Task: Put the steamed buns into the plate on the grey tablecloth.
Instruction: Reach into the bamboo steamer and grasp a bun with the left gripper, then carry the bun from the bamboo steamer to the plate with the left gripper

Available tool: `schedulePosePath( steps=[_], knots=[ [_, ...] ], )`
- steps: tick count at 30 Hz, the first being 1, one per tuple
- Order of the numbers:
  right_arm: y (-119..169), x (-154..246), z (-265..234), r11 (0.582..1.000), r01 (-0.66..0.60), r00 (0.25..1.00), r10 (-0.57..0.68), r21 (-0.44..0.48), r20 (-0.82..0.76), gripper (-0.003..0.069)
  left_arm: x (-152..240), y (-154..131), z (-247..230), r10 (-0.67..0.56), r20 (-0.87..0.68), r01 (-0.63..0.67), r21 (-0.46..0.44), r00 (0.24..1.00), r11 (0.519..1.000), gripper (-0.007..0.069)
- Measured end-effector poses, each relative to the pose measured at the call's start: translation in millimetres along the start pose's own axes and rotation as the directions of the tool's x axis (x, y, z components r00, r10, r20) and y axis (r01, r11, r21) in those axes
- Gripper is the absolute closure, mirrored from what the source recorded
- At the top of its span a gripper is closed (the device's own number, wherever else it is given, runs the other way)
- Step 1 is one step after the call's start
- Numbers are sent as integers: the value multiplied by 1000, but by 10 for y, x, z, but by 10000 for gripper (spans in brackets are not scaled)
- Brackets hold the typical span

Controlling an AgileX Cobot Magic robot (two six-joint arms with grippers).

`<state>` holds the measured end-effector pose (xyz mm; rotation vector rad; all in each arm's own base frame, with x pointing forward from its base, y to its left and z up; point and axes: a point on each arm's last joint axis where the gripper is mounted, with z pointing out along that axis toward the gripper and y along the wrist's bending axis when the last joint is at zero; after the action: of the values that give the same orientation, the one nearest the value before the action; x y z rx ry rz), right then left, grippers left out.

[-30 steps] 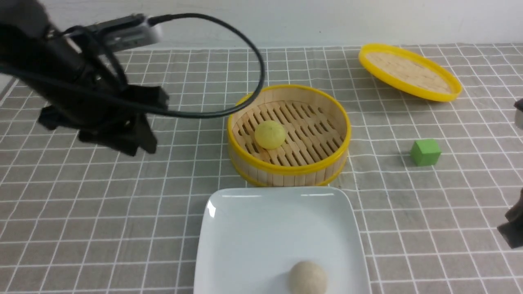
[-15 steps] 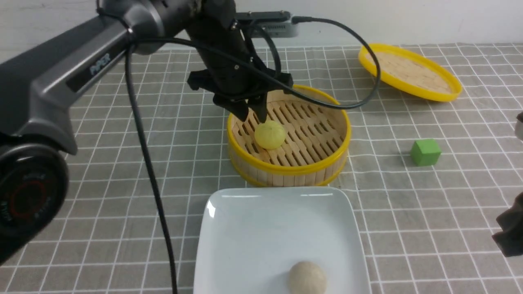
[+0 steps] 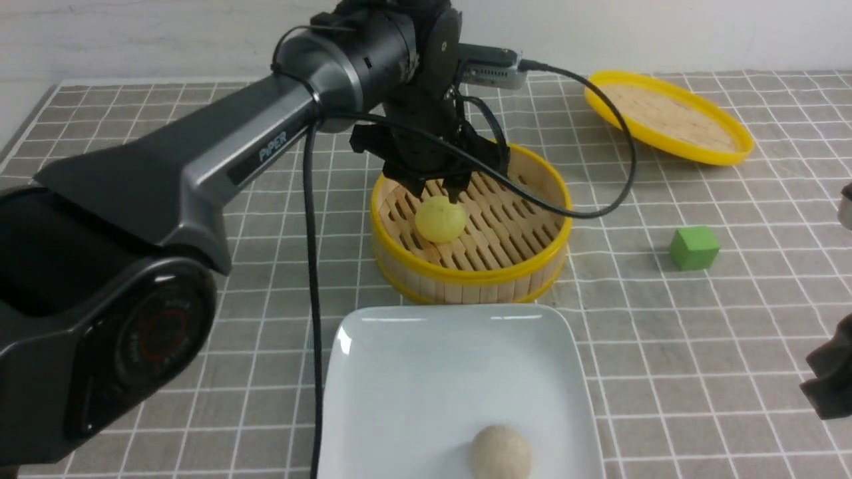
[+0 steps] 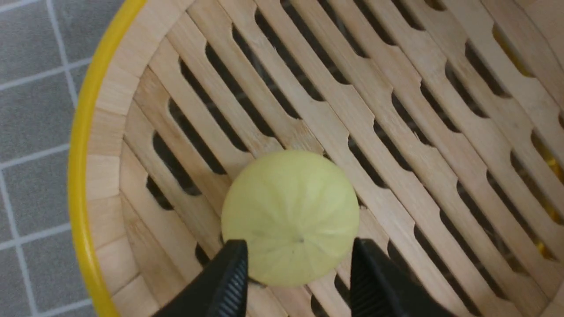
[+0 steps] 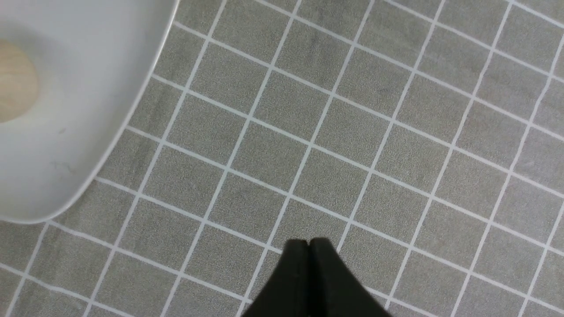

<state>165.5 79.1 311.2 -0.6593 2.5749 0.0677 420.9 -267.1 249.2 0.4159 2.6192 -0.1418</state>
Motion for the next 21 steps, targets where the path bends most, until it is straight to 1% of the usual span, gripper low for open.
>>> schedulePosePath(
  steps=[5,9,11,13,14,16,17,18,19,21],
  knots=[
    [0,0,-1,1000,0,1000,0,0,0,655,43,-42,267,-11,-15,11,23,1000,1000,283],
    [0,0,-1,1000,0,1000,0,0,0,653,82,-48,402,-9,-35,10,19,999,1000,298],
    [0,0,0,1000,0,1000,0,0,0,650,82,-48,400,-10,-39,11,19,999,1000,358],
    [0,0,0,1000,0,1000,0,0,0,648,86,-45,373,-12,-50,12,17,999,1000,433],
    [0,0,0,1000,0,1000,0,0,0,647,84,-41,307,-12,-58,13,17,998,1000,503],
    [0,0,0,1000,0,1000,0,0,0,648,71,-44,121,2,-70,1,36,998,999,580],
    [0,0,0,1000,0,1000,0,0,0,646,78,-45,122,5,-76,-2,37,997,999,584],
    [0,0,0,1000,0,1000,0,0,0,645,49,-50,-144,23,-65,-18,70,998,997,601],
    [0,0,0,1000,0,1000,0,0,0,644,29,-51,-312,43,-47,-39,88,998,995,603],
    [0,2,2,1000,0,1000,0,0,-1,641,-34,-19,-883,84,47,-89,118,995,989,606]
  ],
)
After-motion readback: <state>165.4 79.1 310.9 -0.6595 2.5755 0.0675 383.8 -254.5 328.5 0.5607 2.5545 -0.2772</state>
